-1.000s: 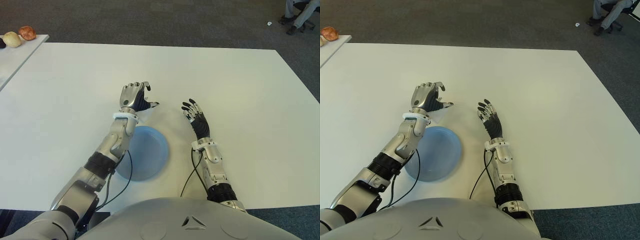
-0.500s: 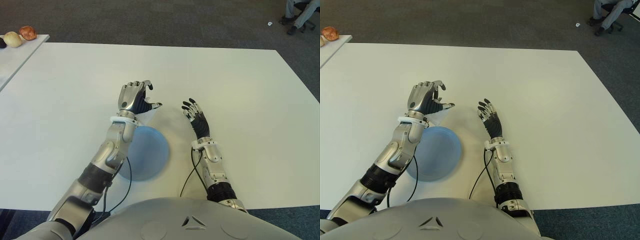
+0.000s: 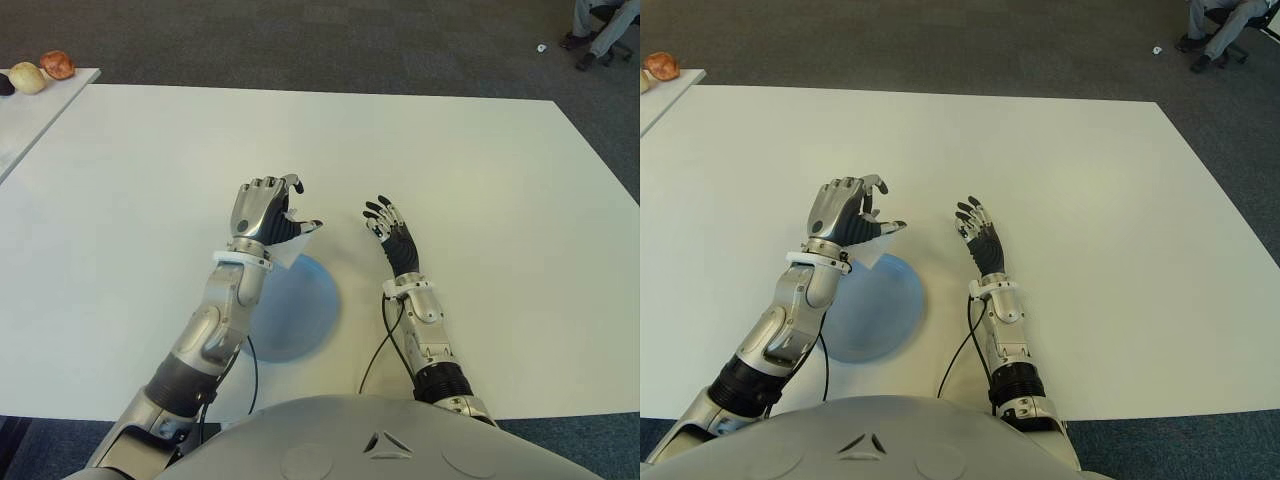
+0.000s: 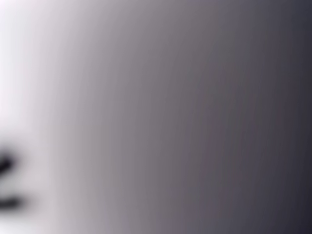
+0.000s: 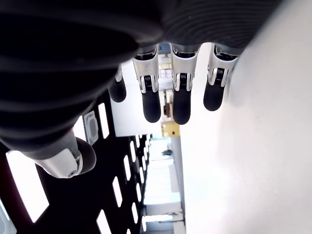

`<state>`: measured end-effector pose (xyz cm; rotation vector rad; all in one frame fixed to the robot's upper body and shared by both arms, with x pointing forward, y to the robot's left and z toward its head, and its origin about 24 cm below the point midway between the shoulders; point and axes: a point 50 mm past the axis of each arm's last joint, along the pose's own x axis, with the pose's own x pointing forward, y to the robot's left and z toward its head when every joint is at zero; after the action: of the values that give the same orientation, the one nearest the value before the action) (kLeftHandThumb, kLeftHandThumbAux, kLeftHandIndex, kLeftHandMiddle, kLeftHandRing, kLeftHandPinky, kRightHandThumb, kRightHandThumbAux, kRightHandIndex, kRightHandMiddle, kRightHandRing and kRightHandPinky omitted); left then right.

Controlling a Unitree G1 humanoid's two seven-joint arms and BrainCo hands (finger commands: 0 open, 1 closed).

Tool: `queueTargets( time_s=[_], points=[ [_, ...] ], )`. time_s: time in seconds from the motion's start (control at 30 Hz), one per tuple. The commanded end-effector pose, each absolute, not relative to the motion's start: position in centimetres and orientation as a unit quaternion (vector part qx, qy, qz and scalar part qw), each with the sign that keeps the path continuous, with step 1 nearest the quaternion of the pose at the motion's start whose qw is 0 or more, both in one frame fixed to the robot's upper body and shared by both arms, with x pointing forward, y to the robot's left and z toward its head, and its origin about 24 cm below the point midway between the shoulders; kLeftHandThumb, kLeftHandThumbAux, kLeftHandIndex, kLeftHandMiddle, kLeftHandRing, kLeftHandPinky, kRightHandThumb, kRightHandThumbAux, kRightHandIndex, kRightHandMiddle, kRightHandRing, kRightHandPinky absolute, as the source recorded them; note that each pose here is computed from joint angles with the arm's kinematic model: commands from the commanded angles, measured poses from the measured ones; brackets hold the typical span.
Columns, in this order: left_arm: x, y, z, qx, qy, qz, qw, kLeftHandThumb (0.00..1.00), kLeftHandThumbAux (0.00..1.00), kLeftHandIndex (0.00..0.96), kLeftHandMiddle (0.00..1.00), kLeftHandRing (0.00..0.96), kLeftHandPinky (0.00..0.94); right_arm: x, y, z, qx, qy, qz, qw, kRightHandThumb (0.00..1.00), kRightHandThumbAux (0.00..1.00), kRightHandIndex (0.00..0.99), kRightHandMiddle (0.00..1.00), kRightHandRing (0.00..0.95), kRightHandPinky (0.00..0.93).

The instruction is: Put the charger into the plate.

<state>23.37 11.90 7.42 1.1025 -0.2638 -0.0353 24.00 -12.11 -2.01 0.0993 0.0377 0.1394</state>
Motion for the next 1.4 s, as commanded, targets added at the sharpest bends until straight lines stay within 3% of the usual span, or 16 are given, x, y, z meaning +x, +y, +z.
queueTargets(
  time_s=[0.03, 0.37, 0.5, 0.6, 0.63, 0.67, 0.7, 0.73, 0.87, 1.03, 1.4],
  points=[
    [22.8, 12.2, 7.4, 0.533, -0.109, -0.018, 0.839, 0.751, 0.698, 0.442, 0.873, 0.861, 0.828, 22.9, -12.0, -3.9, 0.063, 0.068, 0.063, 0.994, 0.000, 0.530, 0.072, 0.191, 0.176, 0.171],
    [22.0, 12.4, 7.2, 0.538, -0.102, -0.023, 0.836, 0.750, 0.698, 0.442, 0.875, 0.861, 0.846, 23.0, -12.0, -3.8, 0.060, 0.068, 0.060, 0.994, 0.000, 0.526, 0.080, 0.193, 0.179, 0.180],
    [21.7, 12.5, 6.4, 0.535, -0.096, -0.030, 0.839, 0.743, 0.695, 0.441, 0.845, 0.842, 0.797, 23.1, -12.1, -3.7, 0.058, 0.065, 0.058, 0.995, 0.000, 0.526, 0.083, 0.197, 0.182, 0.181],
    [21.7, 12.7, 6.0, 0.535, -0.091, -0.035, 0.839, 0.712, 0.696, 0.426, 0.732, 0.740, 0.712, 23.1, -12.1, -3.7, 0.057, 0.064, 0.058, 0.995, 0.000, 0.525, 0.084, 0.197, 0.182, 0.180],
    [21.7, 12.7, 5.9, 0.542, -0.085, -0.045, 0.835, 0.610, 0.617, 0.377, 0.638, 0.668, 0.647, 23.1, -12.1, -3.7, 0.057, 0.063, 0.058, 0.995, 0.000, 0.525, 0.084, 0.198, 0.182, 0.180],
    [21.6, 12.7, 5.9, 0.547, -0.081, -0.051, 0.831, 0.500, 0.545, 0.286, 0.475, 0.504, 0.500, 23.1, -12.1, -3.6, 0.056, 0.062, 0.058, 0.995, 0.000, 0.525, 0.085, 0.199, 0.183, 0.181],
    [21.6, 12.7, 5.9, 0.559, -0.074, -0.063, 0.824, 0.460, 0.519, 0.254, 0.416, 0.445, 0.447, 23.1, -12.1, -3.6, 0.056, 0.061, 0.058, 0.995, 0.000, 0.525, 0.085, 0.199, 0.183, 0.182],
    [21.6, 12.7, 5.8, 0.566, -0.069, -0.071, 0.818, 0.374, 0.466, 0.170, 0.280, 0.304, 0.320, 23.1, -12.1, -3.6, 0.056, 0.060, 0.058, 0.995, 0.000, 0.526, 0.087, 0.201, 0.186, 0.185],
    [21.3, 12.9, 5.6, 0.585, -0.059, -0.093, 0.804, 0.224, 0.381, 0.037, 0.063, 0.073, 0.087, 23.1, -12.1, -3.5, 0.056, 0.058, 0.059, 0.995, 0.000, 0.529, 0.087, 0.203, 0.187, 0.184],
    [21.2, 13.0, 5.8, 0.596, -0.056, -0.109, 0.793, 0.166, 0.331, 0.006, 0.010, 0.012, 0.014, 23.1, -12.1, -3.5, 0.057, 0.056, 0.061, 0.995, 0.000, 0.536, 0.082, 0.200, 0.185, 0.185],
    [21.2, 13.2, 5.9, 0.606, -0.051, -0.118, 0.785, 0.105, 0.273, 0.000, 0.000, 0.000, 0.000, 23.2, -12.1, -3.5, 0.058, 0.054, 0.062, 0.995, 0.000, 0.552, 0.072, 0.200, 0.186, 0.187]
  ],
)
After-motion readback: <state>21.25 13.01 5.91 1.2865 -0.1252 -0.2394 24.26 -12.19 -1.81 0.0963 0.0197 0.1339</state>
